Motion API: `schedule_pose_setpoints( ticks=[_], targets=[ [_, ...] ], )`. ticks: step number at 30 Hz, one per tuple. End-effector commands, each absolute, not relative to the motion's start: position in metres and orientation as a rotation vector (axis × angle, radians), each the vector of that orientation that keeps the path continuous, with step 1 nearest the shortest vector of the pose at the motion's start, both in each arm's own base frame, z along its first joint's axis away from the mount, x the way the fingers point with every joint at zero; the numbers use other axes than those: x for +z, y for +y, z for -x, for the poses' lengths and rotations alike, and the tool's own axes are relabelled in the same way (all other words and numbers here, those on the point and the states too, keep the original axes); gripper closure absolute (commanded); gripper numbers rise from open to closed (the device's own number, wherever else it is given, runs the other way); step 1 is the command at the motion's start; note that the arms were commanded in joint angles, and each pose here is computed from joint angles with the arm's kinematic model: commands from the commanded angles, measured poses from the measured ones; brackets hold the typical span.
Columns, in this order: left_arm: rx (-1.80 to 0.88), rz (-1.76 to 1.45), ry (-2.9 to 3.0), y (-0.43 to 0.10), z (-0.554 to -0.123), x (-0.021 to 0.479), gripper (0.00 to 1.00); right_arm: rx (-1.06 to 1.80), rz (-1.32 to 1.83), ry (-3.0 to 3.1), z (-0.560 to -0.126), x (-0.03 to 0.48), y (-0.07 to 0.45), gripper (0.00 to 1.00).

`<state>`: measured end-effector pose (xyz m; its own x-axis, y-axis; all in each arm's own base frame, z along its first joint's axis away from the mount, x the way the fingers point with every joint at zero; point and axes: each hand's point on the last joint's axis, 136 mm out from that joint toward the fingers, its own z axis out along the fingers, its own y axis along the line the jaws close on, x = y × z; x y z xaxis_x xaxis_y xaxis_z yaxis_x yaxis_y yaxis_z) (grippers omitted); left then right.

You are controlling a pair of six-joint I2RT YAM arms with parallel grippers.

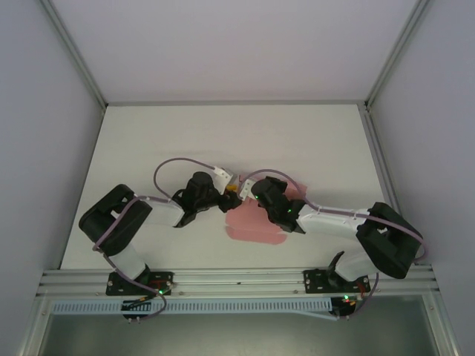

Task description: Assemble paper box

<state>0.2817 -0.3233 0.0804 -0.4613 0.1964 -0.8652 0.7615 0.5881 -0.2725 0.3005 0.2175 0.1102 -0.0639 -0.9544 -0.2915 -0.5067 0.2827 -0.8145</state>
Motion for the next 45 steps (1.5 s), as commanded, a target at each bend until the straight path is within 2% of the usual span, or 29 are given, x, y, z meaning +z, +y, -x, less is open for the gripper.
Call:
schedule_pose_setpoints(
  ticks=[1,8,11,14,18,22,31,37,45],
  targets=[
    [-0.755,-0.721,1.893,-0.322,-0.295,0.092,0.47,-0.568,1.485,1.783,-0.280,0.072,0.221,1.00],
    [-0.898,-0.857,1.855,-0.329,-0.258,0.092,0.49,-0.679,1.437,1.769,-0.286,0.073,0.207,1.00],
    [-0.893,-0.867,1.855,-0.323,-0.254,0.091,0.58,-0.743,1.434,1.735,-0.288,0.075,0.202,1.00],
    [-0.891,-0.850,1.843,-0.318,-0.258,0.094,0.58,-0.768,1.470,1.700,-0.285,0.071,0.204,1.00],
    [-0.906,-0.840,1.844,-0.318,-0.266,0.093,0.57,-0.857,1.501,1.628,-0.281,0.067,0.206,1.00],
    [-0.914,-0.848,1.855,-0.324,-0.272,0.088,0.48,-0.809,1.504,1.655,-0.276,0.067,0.209,1.00],
    [-0.865,-0.841,1.926,-0.325,-0.281,0.072,0.48,-0.741,1.477,1.664,-0.277,0.078,0.220,1.00],
    [-0.913,-0.889,1.899,-0.327,-0.257,0.084,0.40,-0.732,1.443,1.665,-0.279,0.085,0.221,1.00],
    [-0.947,-0.923,1.875,-0.323,-0.244,0.097,0.45,-0.657,1.406,1.643,-0.276,0.104,0.223,1.00]
  ],
)
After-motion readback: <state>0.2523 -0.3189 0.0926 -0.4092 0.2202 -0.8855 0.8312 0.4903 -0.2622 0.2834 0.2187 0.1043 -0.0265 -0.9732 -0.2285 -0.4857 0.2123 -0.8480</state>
